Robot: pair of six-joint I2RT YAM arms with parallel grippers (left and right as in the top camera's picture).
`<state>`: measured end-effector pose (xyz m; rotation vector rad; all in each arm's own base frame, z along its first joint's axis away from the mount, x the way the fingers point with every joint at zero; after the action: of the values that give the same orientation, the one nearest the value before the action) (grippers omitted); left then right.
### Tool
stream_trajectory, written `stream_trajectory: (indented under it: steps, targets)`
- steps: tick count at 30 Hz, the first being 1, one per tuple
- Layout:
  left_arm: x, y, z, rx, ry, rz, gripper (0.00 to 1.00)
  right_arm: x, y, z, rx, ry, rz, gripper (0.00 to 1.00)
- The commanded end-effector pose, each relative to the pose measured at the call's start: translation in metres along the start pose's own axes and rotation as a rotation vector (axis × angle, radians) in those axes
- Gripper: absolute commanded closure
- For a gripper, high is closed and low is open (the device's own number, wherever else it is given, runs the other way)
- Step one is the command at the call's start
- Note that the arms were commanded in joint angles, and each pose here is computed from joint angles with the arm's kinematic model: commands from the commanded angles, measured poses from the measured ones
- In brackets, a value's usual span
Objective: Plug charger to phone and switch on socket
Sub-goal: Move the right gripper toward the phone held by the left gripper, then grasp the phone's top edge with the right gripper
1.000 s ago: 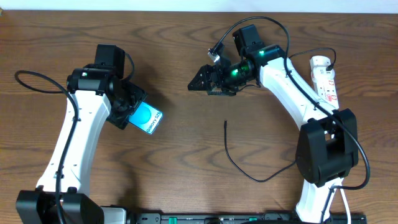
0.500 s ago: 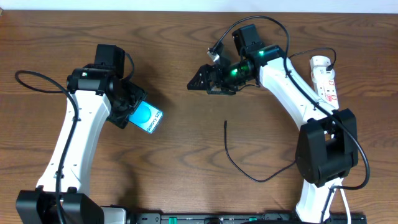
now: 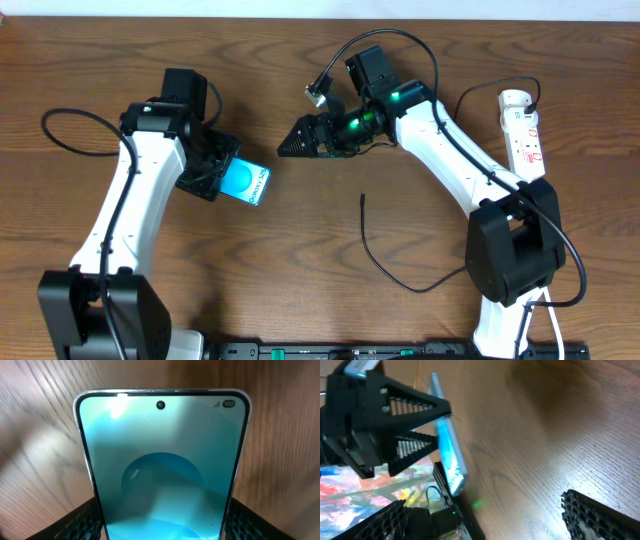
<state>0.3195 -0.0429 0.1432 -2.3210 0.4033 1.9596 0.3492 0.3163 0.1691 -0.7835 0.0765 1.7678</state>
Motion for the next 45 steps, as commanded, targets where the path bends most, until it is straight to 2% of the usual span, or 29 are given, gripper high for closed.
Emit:
stream_trajectory:
  steps: [1,10,15,23,27,37,40,45]
  targets:
    - [0.002,0.01,-0.004,-0.153,-0.002,0.067,0.93,-0.001,-0.003,0.009,-0.027,-0.027,-0.004,0.04]
    - [0.003,0.022,-0.006,-0.396,-0.015,0.151,0.93,-0.001,-0.009,0.01,-0.003,-0.03,-0.023,0.05]
    - [0.001,0.029,-0.015,-0.46,0.008,0.213,0.93,0.004,-0.016,0.017,0.0,-0.042,-0.044,0.07]
    - [0.001,0.031,-0.018,-0.546,0.01,0.227,0.93,0.026,-0.018,0.028,-0.03,0.008,-0.053,0.09]
    - [0.0,0.032,-0.02,-0.555,0.014,0.239,0.93,0.035,-0.015,0.031,-0.045,0.033,-0.046,0.19]
    - [0.0,0.032,-0.021,-0.59,0.014,0.247,0.93,0.039,-0.012,0.034,-0.048,0.036,-0.037,0.32]
    - [-0.002,0.037,-0.025,-0.594,0.021,0.281,0.93,0.039,-0.012,0.034,-0.049,0.035,-0.037,0.4]
    - [-0.006,0.046,-0.032,-0.579,0.041,0.357,0.93,0.04,-0.012,0.034,-0.05,0.038,-0.038,0.44]
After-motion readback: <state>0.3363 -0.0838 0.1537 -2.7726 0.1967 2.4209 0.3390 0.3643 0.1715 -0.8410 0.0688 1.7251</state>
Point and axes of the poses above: each gripper's point midway between its finger pads, its own x axis out along the fingers, its own z axis along the line the jaws close on, y = z × x, the point moved 2 cm from there along -x, back along the fingers, and after that the axes turned 9 degrees about -x, right-handed, at the moved point
